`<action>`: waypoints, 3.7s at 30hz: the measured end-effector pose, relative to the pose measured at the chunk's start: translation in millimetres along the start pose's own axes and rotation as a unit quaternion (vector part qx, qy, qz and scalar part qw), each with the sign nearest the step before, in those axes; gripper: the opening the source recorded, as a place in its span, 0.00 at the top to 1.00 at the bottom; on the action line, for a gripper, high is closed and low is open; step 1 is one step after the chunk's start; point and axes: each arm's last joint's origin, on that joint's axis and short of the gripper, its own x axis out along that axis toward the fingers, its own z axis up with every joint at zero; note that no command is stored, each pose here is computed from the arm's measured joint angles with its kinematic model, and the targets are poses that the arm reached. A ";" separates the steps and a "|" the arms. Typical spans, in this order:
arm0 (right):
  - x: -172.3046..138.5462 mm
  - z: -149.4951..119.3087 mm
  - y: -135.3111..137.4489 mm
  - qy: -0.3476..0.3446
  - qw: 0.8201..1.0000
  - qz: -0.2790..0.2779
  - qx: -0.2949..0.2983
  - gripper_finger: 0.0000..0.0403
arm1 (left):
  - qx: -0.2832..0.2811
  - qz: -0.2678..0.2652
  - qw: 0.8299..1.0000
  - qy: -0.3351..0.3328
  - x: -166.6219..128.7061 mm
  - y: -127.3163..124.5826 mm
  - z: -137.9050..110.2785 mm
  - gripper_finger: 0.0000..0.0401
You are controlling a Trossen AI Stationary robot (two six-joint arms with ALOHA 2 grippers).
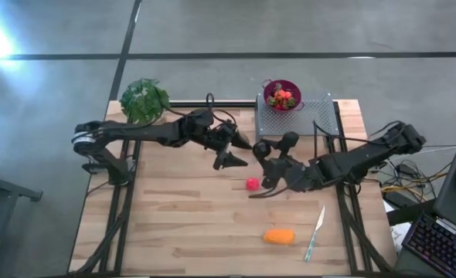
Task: Pick & Place Fruit
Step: Put the plum into the violet strainer bowl on the shelf, then put the kiwi into the violet strainer bowl on the shelf
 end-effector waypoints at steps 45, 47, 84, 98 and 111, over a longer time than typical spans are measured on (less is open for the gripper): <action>106.6 -138.6 -189.7 0.211 0.943 0.037 0.253 0.31 | 0.028 0.075 0.996 0.039 -8.7 2.7 -5.5 0.01; 109.7 -142.9 -191.8 0.223 0.939 0.043 0.258 0.32 | 0.027 0.075 0.996 0.039 -8.7 2.7 -5.6 0.01; 97.3 -132.9 -221.7 0.246 0.931 0.001 0.270 0.11 | 0.039 0.075 0.996 0.040 -8.6 2.6 -5.5 0.01; 59.4 -80.2 -219.8 0.177 0.949 0.056 0.254 0.27 | 0.136 0.205 0.964 0.099 -13.4 13.7 -16.5 0.01; 8.8 -61.1 -205.0 0.127 0.952 0.109 0.256 0.51 | 0.273 0.273 0.896 0.221 -2.7 47.1 -45.8 0.01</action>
